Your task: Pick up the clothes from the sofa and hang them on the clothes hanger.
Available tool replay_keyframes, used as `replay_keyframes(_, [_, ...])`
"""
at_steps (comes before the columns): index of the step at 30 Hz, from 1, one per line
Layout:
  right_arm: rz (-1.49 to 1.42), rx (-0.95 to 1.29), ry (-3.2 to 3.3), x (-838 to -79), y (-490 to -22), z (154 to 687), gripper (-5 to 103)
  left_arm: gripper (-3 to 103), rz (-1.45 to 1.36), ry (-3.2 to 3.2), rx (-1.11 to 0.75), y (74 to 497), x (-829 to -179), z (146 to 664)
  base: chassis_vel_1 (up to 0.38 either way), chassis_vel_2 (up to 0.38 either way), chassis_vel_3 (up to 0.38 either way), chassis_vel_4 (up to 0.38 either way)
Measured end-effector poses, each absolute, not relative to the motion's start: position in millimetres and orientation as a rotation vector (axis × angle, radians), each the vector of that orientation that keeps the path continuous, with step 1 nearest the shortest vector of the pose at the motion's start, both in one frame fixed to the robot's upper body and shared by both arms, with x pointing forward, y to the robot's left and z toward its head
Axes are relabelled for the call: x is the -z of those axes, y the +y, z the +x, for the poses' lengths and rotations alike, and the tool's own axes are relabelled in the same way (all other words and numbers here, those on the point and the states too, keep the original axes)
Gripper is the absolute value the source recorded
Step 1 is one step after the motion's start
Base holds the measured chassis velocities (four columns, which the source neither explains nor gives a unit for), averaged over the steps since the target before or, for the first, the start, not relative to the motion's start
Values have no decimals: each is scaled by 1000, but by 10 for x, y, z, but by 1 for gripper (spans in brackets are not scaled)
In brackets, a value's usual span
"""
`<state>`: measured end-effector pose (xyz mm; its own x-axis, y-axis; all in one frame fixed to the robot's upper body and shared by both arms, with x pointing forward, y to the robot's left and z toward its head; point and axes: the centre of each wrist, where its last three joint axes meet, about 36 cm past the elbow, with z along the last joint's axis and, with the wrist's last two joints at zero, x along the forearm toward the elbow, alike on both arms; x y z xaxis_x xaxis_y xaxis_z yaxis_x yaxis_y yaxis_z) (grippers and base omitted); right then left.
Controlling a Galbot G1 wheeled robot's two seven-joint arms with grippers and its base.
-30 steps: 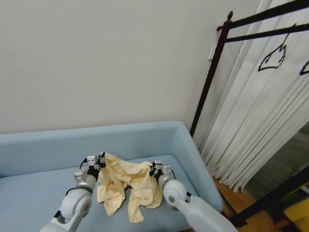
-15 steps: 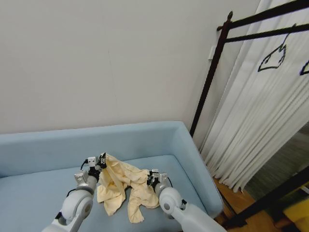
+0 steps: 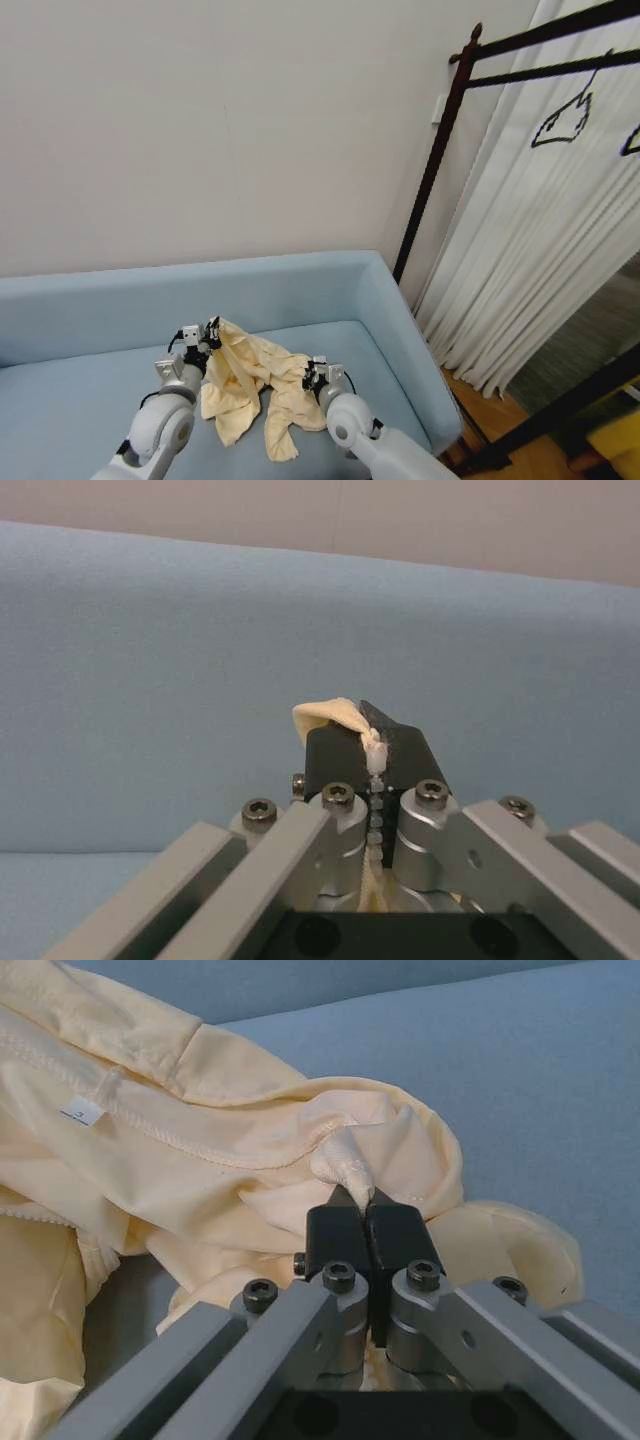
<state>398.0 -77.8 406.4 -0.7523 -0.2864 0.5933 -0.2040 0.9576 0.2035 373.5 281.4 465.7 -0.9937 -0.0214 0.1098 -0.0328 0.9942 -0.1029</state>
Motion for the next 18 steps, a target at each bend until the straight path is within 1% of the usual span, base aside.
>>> replay_keyframes(1, [345,168,-2447,-4068,-778,3974,2,1,41,-3028,-159,2813,-4654,3733,0,0,0,0])
replay_keyframes(2, [345,168,-2447,-4068,-778,3974,2,1,41,-3028,-159,2813,-4654,3733,0,0,0,0])
replay_keyframes(5, [344,162,-2446,-4049,-779,3952,18,1,40,-3027,-157,2813,-4652,3729,0,0,0,0])
replay_keyframes(6, [344,162,-2446,-4049,-779,3952,18,1,40,-3027,-157,2813,-4652,3729,0,0,0,0])
replay_keyframes(7, [344,158,-2444,-4035,-779,3941,24,1,40,-3028,-156,2813,-4654,3728,0,0,0,0])
replay_keyframes(8, [344,156,-2443,-4026,-778,3937,24,1,39,-3029,-156,2812,-4658,3727,0,0,0,0])
replay_keyframes(9, [344,155,-2442,-4018,-776,3934,28,1,38,-3030,-156,2809,-4664,3724,0,0,0,0])
replay_keyframes(10, [344,155,-2441,-4016,-773,3932,37,1,37,-3031,-156,2807,-4667,3722,0,0,0,0])
replay_keyframes(11, [345,155,-2441,-4016,-771,3930,35,1,36,-3032,-155,2805,-4668,3719,0,0,0,0])
replay_keyframes(14, [345,156,-2441,-4015,-769,3928,35,1,35,-3031,-154,2803,-4667,3709,0,0,0,0])
replay_keyframes(15, [345,157,-2441,-4017,-770,3923,24,1,35,-3030,-151,2801,-4661,3700,0,0,0,0])
replay_keyframes(16, [345,158,-2442,-4020,-772,3919,18,1,35,-3029,-149,2798,-4657,3693,0,0,0,0])
replay_keyframes(17, [345,159,-2443,-4024,-777,3915,13,1,35,-3028,-148,2796,-4653,3687,0,0,0,0])
replay_keyframes(18, [345,159,-2443,-4024,-777,3915,13,1,35,-3028,-148,2796,-4653,3687,0,0,0,0])
